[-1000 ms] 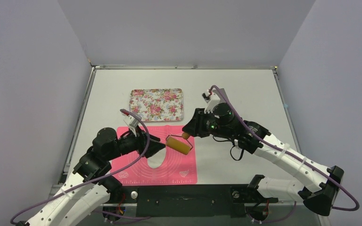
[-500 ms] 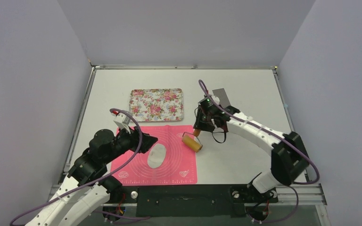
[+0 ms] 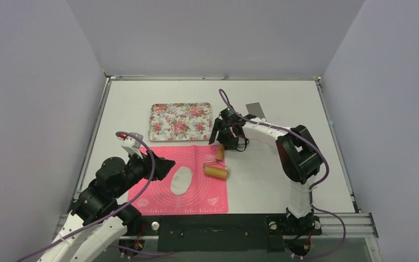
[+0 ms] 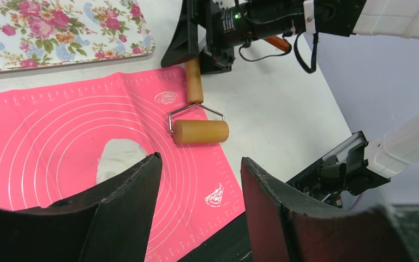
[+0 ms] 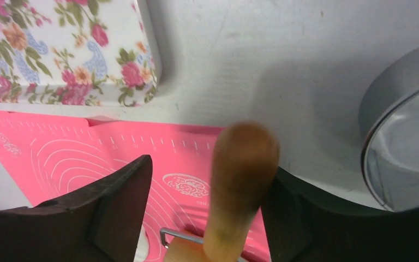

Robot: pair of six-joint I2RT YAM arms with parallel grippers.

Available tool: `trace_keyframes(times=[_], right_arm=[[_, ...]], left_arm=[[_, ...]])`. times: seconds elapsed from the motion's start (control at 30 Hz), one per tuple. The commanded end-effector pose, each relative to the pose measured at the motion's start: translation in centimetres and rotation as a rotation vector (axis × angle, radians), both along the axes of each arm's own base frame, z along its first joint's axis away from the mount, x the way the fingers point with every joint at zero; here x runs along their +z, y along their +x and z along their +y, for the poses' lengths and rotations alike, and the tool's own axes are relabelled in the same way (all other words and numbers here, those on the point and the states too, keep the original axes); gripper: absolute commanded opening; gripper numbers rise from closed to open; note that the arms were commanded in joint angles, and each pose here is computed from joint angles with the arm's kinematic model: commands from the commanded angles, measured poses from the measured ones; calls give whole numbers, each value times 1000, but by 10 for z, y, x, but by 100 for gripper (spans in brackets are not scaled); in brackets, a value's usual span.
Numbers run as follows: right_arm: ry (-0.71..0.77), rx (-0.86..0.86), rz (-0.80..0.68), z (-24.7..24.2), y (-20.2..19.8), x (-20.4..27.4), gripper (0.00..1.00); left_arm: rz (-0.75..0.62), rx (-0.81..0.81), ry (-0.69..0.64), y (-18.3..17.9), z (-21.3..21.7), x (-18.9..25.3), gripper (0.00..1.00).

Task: Roll out the dumpling wrappers from the dough
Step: Place the rolling pin on the work surface.

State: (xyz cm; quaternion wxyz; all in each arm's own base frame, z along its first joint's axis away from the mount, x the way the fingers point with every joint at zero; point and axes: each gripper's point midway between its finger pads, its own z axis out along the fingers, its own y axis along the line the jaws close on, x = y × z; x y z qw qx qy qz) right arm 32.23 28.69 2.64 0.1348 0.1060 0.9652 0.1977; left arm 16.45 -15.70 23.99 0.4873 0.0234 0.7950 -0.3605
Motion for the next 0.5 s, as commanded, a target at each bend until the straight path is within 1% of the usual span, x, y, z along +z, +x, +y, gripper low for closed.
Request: trace_keyframes(times=[0.0,0.03,0.1,0.13,0.23,0.27,0.37,0.43,0.47], right_arm=[[-77,-6,-140,-14,31,30,73],[-101,8,-160,-18,33,34,78],[-157,20,-190,-28,37,46,84],[-189,4,-230,-35,44,57,86],[-285,2,-279,-57,47,75,86],[-328,-22,-320,-68,50,86,86],[-439,-100,-368,-104,51,102,86],[-518,-148,-387,-128,49,107,84],[-561,-172,-392,-141,48,107,81]], left_arm=[[-18,27,-22,0,5,17,53],[-20,26,-21,1,4,17,53],[-22,25,-17,1,4,17,53],[-22,23,-15,2,4,18,53],[-26,22,-13,2,3,19,54],[-28,22,-15,2,3,20,54],[-25,71,-12,7,10,19,54],[-14,91,-6,9,12,17,54],[-9,95,-4,9,13,16,54]])
